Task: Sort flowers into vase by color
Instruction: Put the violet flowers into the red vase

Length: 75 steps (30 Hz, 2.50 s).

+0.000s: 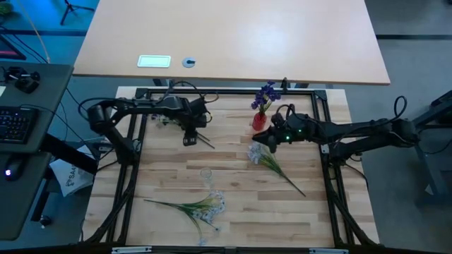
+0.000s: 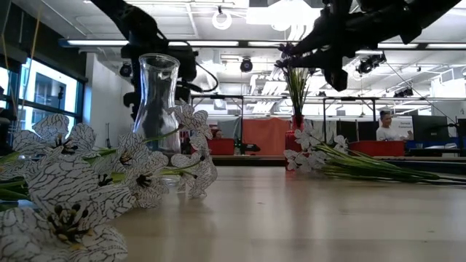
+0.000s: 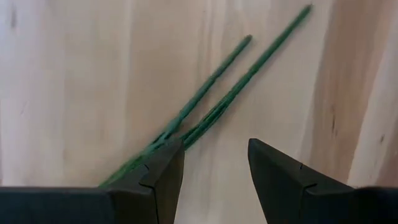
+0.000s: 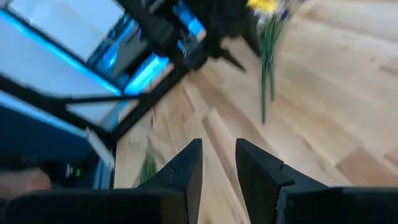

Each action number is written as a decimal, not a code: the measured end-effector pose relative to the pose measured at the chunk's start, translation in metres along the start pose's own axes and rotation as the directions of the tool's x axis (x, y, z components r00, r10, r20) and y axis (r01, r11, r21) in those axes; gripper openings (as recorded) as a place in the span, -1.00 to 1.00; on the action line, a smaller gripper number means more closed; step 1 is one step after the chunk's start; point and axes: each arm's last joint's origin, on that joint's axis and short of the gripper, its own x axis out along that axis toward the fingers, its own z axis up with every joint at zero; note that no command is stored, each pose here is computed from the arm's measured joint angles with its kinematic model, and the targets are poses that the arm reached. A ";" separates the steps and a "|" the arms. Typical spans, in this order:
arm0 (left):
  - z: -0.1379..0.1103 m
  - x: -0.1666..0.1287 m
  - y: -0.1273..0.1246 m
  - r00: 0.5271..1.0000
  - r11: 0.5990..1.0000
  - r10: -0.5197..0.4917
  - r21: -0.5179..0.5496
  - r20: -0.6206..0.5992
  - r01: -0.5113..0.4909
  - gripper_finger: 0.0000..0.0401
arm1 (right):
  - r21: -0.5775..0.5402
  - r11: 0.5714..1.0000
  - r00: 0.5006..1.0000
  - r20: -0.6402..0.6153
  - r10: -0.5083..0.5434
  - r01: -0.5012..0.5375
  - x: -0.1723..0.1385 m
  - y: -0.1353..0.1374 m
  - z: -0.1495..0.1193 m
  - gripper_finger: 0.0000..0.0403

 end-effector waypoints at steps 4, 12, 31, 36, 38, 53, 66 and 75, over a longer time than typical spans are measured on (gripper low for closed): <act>-0.007 0.004 0.002 0.987 0.993 -0.106 0.056 0.121 0.100 -0.16 | 0.005 1.000 0.998 0.060 -0.026 0.026 0.000 0.000 0.003 -0.55; -0.018 0.020 -0.012 0.991 0.950 -0.047 0.313 0.127 0.005 -0.16 | -0.011 0.999 0.996 0.079 -0.046 0.047 0.000 0.000 0.004 -0.55; -0.014 0.034 -0.024 0.994 0.860 0.025 0.504 0.108 -0.076 -0.16 | -0.071 0.994 0.996 0.046 -0.076 0.079 0.000 -0.003 0.001 -0.55; -0.011 0.040 -0.021 0.992 0.871 0.074 0.477 0.105 -0.115 -0.16 | -0.075 0.994 0.996 0.043 -0.077 0.080 0.000 -0.003 0.000 -0.55; -0.011 0.043 -0.021 0.993 0.875 0.065 0.473 0.094 -0.102 -0.16 | -0.075 0.994 0.996 0.039 -0.081 0.083 0.000 -0.003 0.000 -0.55; -0.010 0.049 -0.023 0.999 0.894 0.018 0.448 0.027 -0.029 -0.93 | -0.080 0.993 0.996 0.036 -0.087 0.089 0.000 -0.004 0.000 -0.55; 0.015 -0.037 -0.026 0.954 0.936 -0.246 0.298 0.168 0.189 -0.99 | -0.125 0.988 0.996 0.043 -0.081 0.085 0.000 -0.003 0.000 -0.55; -0.001 -0.108 -0.037 0.887 0.961 -0.192 0.265 0.419 0.083 -1.00 | -0.162 0.983 0.996 0.050 -0.076 0.083 0.000 -0.003 0.001 -0.55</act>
